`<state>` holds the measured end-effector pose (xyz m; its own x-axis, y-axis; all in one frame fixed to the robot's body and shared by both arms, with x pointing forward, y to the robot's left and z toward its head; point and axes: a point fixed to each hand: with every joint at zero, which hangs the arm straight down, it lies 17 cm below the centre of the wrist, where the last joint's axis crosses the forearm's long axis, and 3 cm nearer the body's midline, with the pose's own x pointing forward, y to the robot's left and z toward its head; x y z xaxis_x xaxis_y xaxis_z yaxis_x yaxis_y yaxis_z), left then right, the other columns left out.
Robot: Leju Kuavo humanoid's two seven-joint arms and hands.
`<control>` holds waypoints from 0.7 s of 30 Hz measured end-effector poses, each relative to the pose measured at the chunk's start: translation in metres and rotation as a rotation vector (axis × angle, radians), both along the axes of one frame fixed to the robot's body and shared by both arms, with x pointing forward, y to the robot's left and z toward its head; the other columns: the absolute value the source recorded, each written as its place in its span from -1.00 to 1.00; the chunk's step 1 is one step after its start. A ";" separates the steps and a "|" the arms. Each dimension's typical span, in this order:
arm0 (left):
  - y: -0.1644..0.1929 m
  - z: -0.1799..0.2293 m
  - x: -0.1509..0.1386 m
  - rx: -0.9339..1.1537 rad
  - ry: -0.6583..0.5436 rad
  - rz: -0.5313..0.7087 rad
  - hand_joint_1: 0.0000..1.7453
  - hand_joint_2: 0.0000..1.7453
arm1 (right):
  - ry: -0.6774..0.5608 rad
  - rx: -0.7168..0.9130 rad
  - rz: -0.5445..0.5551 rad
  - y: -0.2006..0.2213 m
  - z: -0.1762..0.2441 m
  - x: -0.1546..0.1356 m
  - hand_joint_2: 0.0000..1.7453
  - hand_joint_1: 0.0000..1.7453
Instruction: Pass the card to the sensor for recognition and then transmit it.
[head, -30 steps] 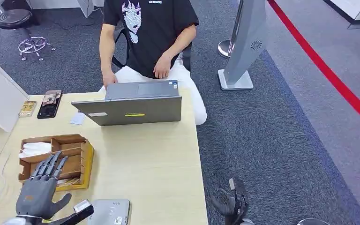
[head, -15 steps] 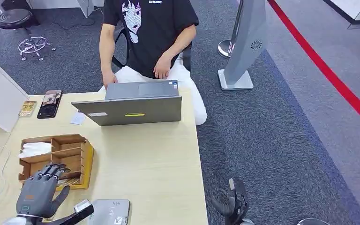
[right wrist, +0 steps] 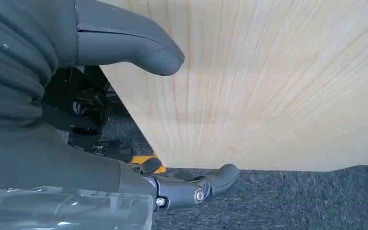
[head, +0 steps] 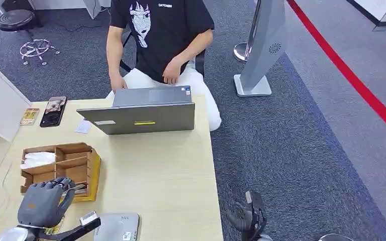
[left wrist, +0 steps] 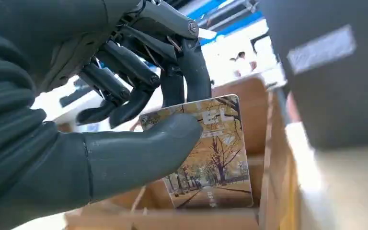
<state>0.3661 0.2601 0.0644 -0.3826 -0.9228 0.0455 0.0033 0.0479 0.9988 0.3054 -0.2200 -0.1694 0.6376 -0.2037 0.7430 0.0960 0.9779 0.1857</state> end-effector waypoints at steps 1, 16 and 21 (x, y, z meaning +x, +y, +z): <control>-0.002 0.006 0.003 -0.001 -0.017 -0.009 1.00 1.00 | 0.000 0.000 0.000 0.000 0.000 0.000 1.00 -1.00; 0.002 0.146 0.041 -0.076 -0.330 -0.075 1.00 1.00 | -0.006 -0.001 -0.004 -0.001 0.000 -0.002 1.00 -1.00; 0.034 0.161 0.057 -0.124 -0.317 0.003 1.00 1.00 | -0.004 -0.004 0.001 0.000 -0.001 -0.003 1.00 -1.00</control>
